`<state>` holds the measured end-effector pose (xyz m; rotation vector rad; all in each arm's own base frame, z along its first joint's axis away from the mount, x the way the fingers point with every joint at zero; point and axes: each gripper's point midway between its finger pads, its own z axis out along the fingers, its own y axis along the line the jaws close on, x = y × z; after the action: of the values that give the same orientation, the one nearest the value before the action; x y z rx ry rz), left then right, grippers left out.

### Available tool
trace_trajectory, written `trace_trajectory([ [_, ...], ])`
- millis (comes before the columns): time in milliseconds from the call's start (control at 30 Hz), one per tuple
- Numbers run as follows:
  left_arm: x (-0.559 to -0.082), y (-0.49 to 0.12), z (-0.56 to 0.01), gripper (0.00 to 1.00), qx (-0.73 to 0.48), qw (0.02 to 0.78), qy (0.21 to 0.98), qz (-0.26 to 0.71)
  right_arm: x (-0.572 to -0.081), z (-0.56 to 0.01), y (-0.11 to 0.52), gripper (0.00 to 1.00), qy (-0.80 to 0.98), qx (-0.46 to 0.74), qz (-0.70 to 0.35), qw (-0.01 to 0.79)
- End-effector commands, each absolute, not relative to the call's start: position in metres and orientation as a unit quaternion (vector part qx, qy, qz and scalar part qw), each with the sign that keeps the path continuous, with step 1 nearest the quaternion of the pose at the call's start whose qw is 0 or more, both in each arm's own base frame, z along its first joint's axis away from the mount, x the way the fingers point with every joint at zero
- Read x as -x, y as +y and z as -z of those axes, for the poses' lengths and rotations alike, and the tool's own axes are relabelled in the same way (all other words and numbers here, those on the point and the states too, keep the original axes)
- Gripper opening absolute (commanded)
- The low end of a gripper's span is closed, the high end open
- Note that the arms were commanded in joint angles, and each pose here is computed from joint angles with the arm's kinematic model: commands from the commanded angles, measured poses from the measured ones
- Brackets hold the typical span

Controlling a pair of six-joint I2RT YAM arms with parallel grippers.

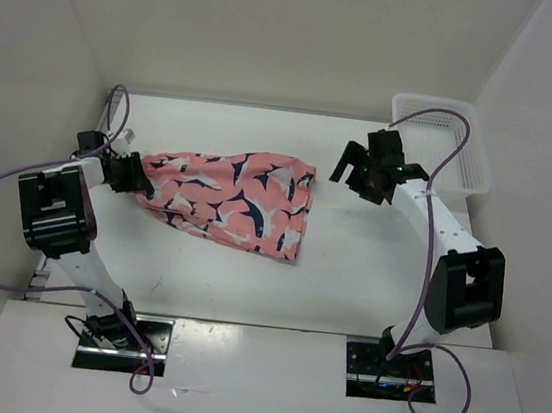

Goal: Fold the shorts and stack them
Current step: Fold the shorts

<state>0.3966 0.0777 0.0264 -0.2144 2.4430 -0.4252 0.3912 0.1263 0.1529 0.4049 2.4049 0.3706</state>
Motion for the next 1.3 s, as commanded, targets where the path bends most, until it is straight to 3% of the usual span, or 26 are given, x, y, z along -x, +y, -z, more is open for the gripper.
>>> trace_trajectory([
  [0,-0.382,0.073,-0.002,0.44,0.088,0.296,0.937,0.162,-0.385,-0.168,0.122,1.0,0.912,-0.15,-0.145,0.352],
  [33,-0.382,0.073,-0.002,0.36,0.088,0.296,0.937,0.162,-0.385,-0.168,0.122,1.0,0.912,-0.15,-0.145,0.352],
  [67,-0.382,0.073,-0.002,0.22,0.088,0.296,0.937,0.162,-0.385,-0.168,0.122,1.0,0.912,-0.15,-0.145,0.352],
  [167,-0.386,0.083,-0.012,0.01,0.091,0.297,0.942,0.13,-0.389,-0.176,0.123,1.0,0.909,-0.15,-0.149,0.36],
  [333,-0.408,0.13,-0.1,0.0,0.108,0.367,0.924,0.006,-0.383,-0.183,0.12,1.0,0.906,-0.151,-0.147,0.368],
  [467,-0.425,0.14,-0.155,0.0,0.105,0.405,0.908,-0.02,-0.376,-0.173,0.118,1.0,0.91,-0.156,-0.144,0.357],
  [1267,-0.434,-0.046,-0.27,0.0,-0.077,0.454,0.887,-0.042,-0.361,-0.166,0.121,1.0,0.916,-0.15,-0.155,0.338],
])
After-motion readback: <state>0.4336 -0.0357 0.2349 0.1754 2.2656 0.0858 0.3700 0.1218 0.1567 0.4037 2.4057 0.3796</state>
